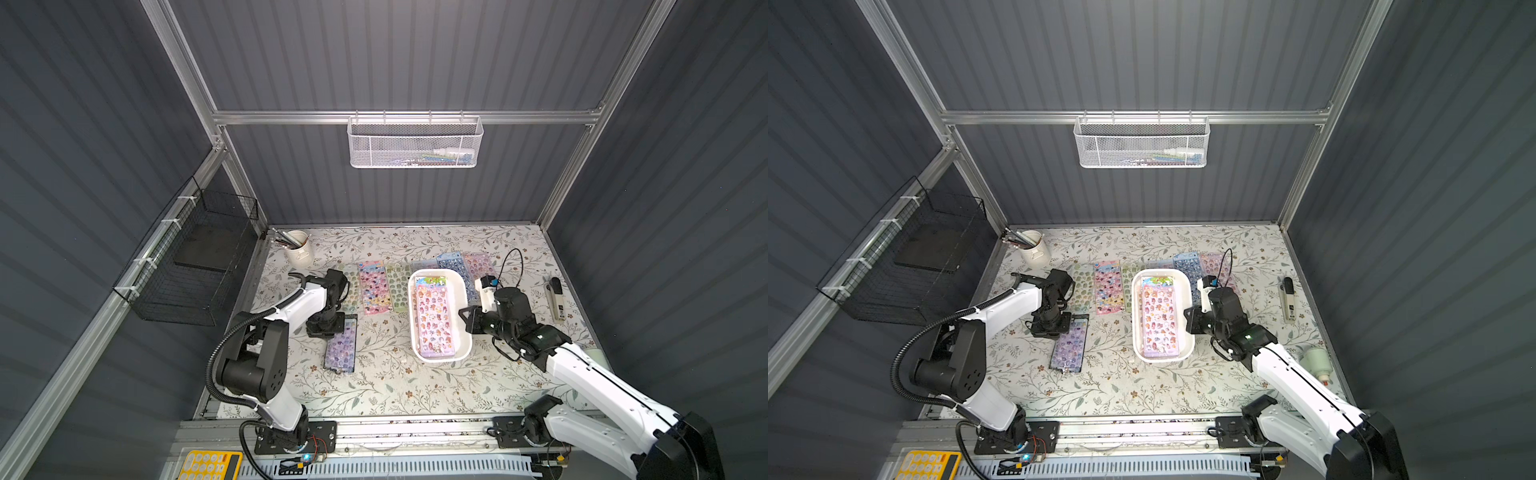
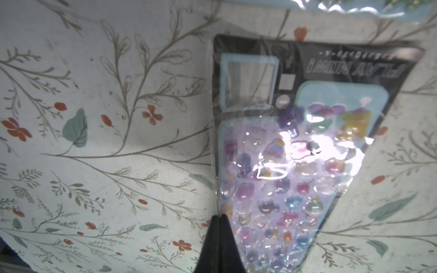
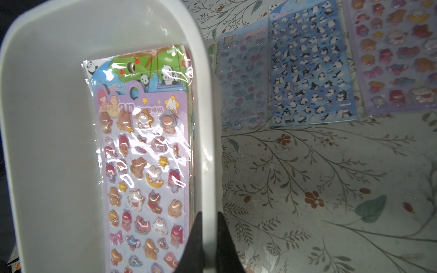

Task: Take the stickers out of the storage box
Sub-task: Place the sticker at the center of the board.

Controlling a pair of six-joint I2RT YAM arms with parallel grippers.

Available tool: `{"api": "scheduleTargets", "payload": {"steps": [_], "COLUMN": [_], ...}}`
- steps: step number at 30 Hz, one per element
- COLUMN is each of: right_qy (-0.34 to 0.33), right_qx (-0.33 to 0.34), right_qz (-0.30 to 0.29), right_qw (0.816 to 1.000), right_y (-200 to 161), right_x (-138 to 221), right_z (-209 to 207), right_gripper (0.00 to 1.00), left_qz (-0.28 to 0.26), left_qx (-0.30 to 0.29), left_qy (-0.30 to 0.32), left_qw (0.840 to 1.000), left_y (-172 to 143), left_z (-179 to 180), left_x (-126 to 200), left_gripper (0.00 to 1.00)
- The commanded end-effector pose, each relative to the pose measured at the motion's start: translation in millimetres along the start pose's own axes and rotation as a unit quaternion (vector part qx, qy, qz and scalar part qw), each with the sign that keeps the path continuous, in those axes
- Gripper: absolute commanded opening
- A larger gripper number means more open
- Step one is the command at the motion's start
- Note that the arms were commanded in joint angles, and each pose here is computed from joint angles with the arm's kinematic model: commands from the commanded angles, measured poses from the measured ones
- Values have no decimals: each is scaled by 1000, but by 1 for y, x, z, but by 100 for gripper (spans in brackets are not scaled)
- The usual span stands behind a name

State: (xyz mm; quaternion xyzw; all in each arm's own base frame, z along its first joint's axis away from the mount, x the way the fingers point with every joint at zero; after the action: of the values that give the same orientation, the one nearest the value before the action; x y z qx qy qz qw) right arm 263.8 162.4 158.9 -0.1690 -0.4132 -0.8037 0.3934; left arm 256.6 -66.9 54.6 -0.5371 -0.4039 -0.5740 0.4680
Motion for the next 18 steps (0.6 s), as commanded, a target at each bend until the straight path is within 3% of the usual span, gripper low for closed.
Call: {"api": "scheduleTargets", "payload": {"steps": [1,5,12,18], "right_qy": [22,22,17,15], "right_qx": [-2,-1,-1,-1], "right_qz": [-17,-17,-21,-22], "right_qw": [1000,1000,1000,1000], "right_y": [7,6,7,8], "right_x": [4,5,5,6], "right_z": [9,9,7,7], "right_gripper": [0,1,1,2], "left_qz": [9,32,34,23], "left_qx": [22,13,9,11], "left_qy": [20,49,51,75], "left_qw": [1000,998,998,997], "left_y": [-1,-4,-4,-4], "left_z": [10,19,19,29], "left_x": [11,10,9,28], "left_gripper": [0,0,23,34]}}
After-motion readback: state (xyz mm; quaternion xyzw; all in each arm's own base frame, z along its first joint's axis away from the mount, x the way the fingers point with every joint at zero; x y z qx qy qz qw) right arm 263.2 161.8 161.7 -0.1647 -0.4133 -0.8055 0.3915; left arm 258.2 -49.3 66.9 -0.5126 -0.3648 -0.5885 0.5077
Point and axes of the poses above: each gripper's point midway between its finger pads, its own x axis back along the fingers, its own z axis along the line the jaws close on, y = z × x, the point moved 1 cm from there along x, back along the fingers, and after that the axes turned 14 degrees about -x, right-handed, at the moved point
